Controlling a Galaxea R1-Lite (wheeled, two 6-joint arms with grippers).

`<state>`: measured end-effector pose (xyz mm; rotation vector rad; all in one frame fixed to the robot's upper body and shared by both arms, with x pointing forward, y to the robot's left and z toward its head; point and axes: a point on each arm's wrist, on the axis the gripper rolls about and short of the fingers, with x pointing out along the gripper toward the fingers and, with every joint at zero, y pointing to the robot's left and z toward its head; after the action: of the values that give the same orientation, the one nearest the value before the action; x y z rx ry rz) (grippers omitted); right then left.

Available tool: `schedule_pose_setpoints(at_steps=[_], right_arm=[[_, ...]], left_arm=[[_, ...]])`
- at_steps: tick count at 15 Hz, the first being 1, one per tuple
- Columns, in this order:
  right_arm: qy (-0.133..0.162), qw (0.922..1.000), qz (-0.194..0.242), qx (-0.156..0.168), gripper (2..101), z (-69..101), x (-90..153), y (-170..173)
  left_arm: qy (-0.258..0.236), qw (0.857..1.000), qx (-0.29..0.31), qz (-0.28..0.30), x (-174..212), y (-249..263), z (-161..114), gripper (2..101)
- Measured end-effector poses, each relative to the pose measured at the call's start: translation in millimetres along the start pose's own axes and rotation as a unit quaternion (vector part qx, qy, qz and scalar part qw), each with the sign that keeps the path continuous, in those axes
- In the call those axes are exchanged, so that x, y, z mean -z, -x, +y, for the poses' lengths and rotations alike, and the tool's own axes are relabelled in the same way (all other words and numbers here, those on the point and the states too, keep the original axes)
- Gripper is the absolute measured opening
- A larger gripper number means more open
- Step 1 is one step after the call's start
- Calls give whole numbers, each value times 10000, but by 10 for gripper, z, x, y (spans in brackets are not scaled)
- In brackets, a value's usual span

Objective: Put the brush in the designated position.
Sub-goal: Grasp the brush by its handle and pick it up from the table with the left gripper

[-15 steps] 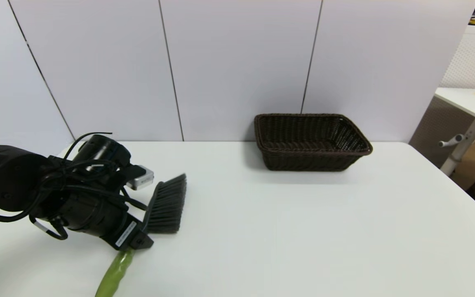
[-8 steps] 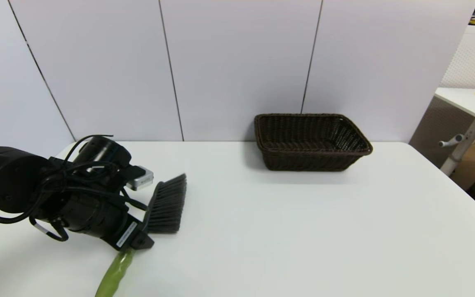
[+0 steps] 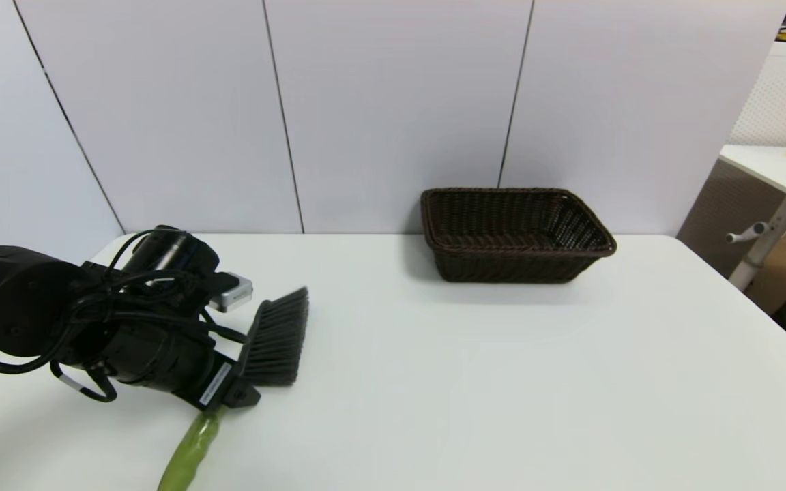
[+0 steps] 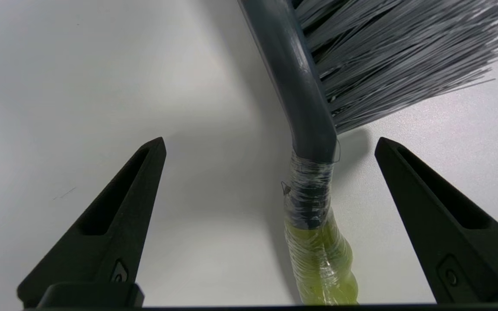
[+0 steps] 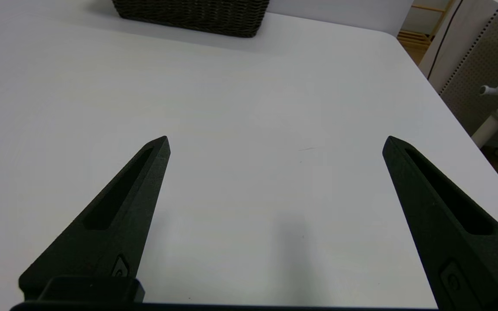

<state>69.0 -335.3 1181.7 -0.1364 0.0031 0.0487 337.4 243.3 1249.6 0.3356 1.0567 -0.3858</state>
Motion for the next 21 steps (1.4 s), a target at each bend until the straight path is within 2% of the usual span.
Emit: schedule_pose_setpoints(at_steps=[10, 11, 14, 18, 19, 21], right_arm=[[0, 10000, 0, 2, 973, 0, 0, 0], [2, 10000, 0, 2, 973, 0, 0, 0], [2, 10000, -2, 0, 973, 0, 0, 0], [2, 10000, 0, 2, 973, 0, 0, 0], [0, 10000, 0, 0, 973, 0, 0, 0], [0, 10000, 0, 0, 973, 0, 0, 0]], left_arm=[[147, 9999, 1, -17, 61, -47, -13, 979], [147, 9999, -5, -36, 61, -47, -13, 937], [147, 9999, -5, -79, 55, -35, -12, 658], [138, 9999, -4, -89, 64, -26, -16, 383], [122, 9998, -8, -133, 55, -24, -24, 112], [104, 9998, -2, -192, 45, -16, -34, 150]])
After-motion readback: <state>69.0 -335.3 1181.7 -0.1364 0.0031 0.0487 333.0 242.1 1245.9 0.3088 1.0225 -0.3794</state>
